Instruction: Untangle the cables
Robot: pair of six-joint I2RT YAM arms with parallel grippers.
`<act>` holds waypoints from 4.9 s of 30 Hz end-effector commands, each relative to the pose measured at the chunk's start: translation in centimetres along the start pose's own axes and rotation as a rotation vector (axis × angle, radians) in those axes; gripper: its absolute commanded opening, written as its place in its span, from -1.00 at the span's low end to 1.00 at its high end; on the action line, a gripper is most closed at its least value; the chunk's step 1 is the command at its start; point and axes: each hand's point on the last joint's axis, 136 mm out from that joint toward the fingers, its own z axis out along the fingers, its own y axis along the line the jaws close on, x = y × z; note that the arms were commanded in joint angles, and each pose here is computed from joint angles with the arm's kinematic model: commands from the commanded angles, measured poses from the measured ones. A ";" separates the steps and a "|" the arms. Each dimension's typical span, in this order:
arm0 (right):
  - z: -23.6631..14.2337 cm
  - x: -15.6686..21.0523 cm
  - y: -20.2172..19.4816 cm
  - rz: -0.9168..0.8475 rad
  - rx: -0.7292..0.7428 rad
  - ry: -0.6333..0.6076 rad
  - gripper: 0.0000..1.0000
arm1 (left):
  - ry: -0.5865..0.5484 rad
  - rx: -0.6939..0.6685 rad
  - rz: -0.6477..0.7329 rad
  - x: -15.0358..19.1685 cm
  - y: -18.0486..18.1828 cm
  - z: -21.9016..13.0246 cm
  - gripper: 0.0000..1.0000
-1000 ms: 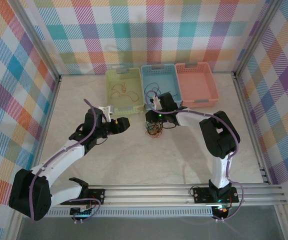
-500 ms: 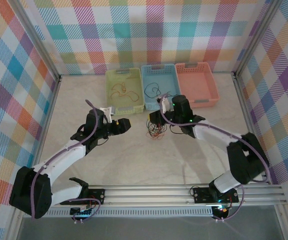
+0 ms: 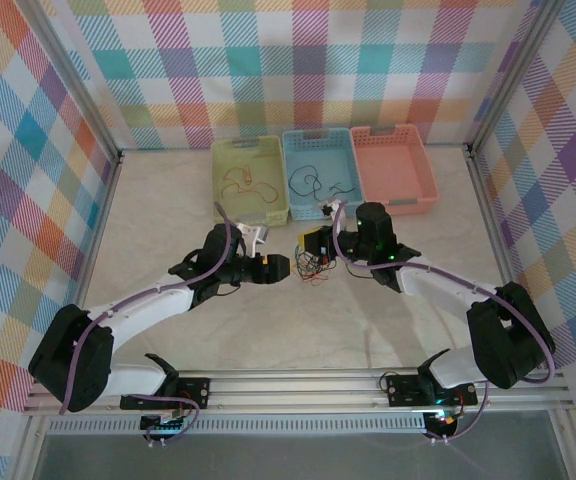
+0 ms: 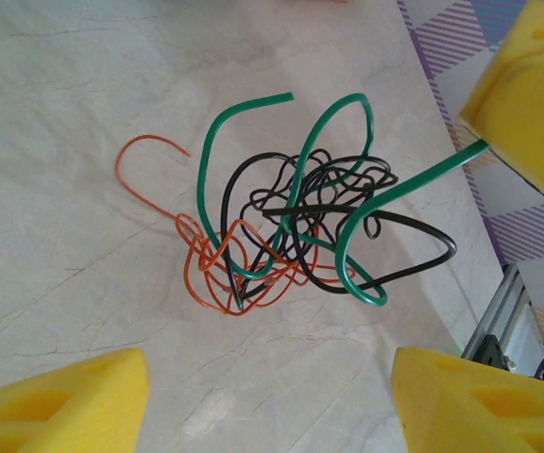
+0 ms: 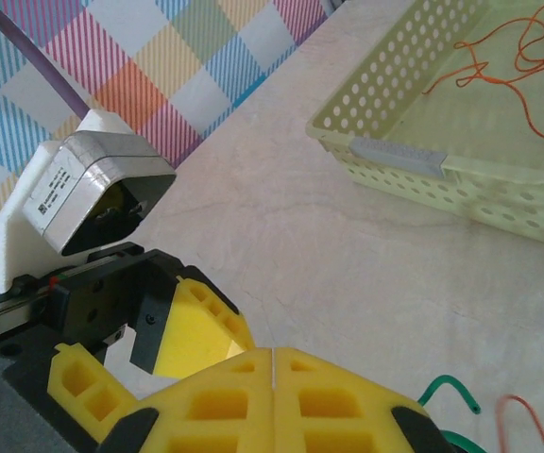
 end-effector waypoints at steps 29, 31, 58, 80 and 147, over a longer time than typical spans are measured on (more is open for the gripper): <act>0.2 -0.7 -3.0 0.117 0.138 -0.059 -1.00 | -0.017 -0.335 0.248 -0.4 -4.9 6.8 0.17; 0.2 -0.7 -3.0 0.116 0.138 -0.058 -1.00 | -0.017 -0.343 0.255 -0.5 -5.1 6.9 0.16; -0.8 -1.1 -3.4 0.112 0.174 -0.080 -1.00 | -0.103 -0.477 0.246 -1.3 -3.1 3.6 -1.00; -3.1 -0.6 -8.7 0.252 0.346 -0.127 -1.00 | -0.131 -0.298 0.141 0.0 -2.7 -2.0 -0.79; -5.1 -0.8 -10.1 0.280 0.433 -0.172 -1.00 | -0.123 -0.186 0.223 -0.8 -6.4 5.0 -1.00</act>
